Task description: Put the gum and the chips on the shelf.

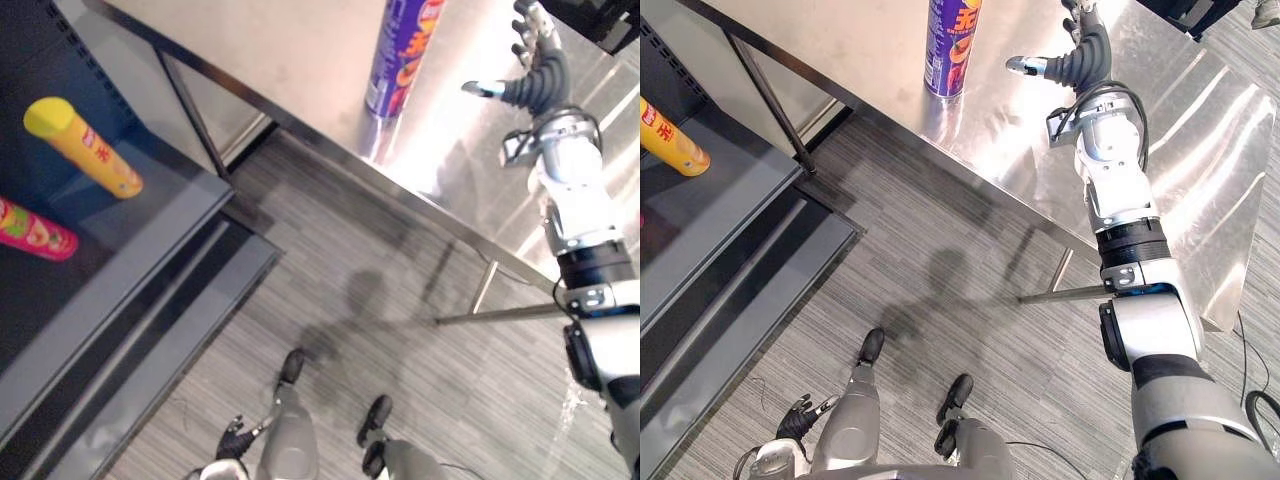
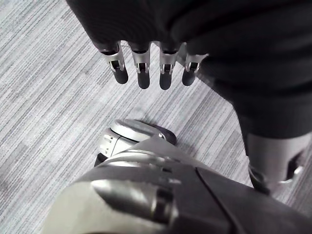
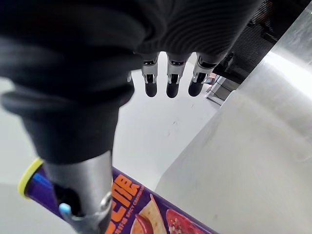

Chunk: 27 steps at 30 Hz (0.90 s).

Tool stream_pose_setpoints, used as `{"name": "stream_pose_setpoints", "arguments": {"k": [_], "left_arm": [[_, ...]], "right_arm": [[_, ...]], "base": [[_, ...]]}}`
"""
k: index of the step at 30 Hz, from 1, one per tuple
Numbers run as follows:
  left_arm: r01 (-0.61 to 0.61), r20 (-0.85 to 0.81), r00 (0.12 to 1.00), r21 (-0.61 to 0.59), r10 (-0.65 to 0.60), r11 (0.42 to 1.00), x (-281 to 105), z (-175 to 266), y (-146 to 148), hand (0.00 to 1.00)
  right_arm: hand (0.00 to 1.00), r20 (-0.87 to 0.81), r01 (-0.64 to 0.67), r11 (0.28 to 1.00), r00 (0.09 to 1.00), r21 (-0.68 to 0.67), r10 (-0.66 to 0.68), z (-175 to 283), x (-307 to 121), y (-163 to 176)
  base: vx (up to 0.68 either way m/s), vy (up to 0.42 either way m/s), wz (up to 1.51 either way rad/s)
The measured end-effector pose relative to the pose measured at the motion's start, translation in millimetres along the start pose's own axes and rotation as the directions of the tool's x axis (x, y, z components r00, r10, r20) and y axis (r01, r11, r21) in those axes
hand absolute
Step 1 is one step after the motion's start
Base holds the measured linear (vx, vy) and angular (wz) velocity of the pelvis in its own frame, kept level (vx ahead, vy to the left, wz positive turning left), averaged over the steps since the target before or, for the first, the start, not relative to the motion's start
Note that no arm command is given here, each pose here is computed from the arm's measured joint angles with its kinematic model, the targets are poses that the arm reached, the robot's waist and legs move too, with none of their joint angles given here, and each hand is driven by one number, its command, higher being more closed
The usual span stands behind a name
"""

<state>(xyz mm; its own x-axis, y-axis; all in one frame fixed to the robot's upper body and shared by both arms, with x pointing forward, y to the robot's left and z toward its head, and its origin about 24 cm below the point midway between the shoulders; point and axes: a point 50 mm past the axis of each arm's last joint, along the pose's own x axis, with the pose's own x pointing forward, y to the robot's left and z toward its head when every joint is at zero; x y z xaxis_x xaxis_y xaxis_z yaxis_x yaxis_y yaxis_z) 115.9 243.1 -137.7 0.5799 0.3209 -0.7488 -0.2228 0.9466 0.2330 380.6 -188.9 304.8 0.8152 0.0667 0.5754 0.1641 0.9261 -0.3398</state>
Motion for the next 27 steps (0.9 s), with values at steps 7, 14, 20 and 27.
{"name": "stream_pose_setpoints", "arguments": {"k": [7,14,20,27], "left_arm": [[0.003,0.018,1.0,-0.028,-0.002,1.0,3,8,-2,0.0],[0.015,0.031,0.999,-0.019,-0.014,1.0,4,13,-5,0.0],[0.017,0.041,0.999,-0.035,-0.016,0.999,6,17,-5,0.0],[0.017,0.055,0.998,-0.021,-0.016,1.0,8,23,-3,0.0]], "right_arm": [[0.0,0.015,-0.005,1.0,1.0,0.005,0.005,12,12,2],[0.0,0.05,-0.033,0.998,0.998,0.05,0.03,30,23,7],[0.0,0.069,-0.06,0.998,0.996,0.036,0.058,37,26,13],[0.0,0.114,-0.072,0.996,0.991,0.055,0.065,58,36,16]], "base": [[0.0,-0.004,0.0],[0.0,0.0,0.0],[0.0,0.0,0.01],[0.0,0.0,0.02]]}}
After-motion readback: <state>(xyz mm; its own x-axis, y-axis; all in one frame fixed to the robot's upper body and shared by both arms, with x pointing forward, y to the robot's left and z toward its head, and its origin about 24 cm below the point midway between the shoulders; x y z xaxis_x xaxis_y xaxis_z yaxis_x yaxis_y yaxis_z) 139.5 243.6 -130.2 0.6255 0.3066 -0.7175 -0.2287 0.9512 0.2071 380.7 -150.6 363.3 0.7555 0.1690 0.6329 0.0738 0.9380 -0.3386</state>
